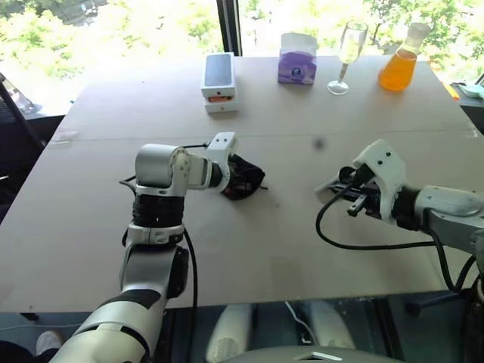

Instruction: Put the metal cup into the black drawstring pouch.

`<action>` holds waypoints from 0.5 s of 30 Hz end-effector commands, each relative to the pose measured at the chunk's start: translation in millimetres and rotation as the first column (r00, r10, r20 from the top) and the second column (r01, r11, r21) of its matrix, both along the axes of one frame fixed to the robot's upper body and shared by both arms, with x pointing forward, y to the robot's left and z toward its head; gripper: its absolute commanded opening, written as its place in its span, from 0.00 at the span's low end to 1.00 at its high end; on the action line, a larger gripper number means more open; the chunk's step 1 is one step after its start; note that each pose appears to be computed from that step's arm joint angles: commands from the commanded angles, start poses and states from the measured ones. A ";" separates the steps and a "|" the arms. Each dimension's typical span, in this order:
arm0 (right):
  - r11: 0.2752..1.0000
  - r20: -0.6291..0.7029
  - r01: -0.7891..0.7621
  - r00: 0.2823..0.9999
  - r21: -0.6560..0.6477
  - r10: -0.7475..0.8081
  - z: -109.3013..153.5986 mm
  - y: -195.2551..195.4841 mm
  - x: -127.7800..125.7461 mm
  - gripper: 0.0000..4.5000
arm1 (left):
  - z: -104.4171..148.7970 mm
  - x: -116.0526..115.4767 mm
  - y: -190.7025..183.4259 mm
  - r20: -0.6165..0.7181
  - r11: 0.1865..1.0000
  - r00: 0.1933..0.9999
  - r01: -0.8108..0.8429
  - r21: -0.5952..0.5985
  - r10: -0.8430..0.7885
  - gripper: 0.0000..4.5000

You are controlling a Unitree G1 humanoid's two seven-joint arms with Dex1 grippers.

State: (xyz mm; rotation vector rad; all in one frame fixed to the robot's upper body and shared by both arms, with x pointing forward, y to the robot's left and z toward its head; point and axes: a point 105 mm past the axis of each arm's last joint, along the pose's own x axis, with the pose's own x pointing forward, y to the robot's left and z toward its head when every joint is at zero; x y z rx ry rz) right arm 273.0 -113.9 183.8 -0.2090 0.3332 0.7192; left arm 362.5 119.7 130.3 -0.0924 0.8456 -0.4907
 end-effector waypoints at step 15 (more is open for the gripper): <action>0.970 0.104 0.061 0.991 0.234 -0.087 27.8 33.3 17.7 0.02 | 10.7 4.2 7.4 0.006 0.997 0.999 -0.045 -0.062 0.046 0.00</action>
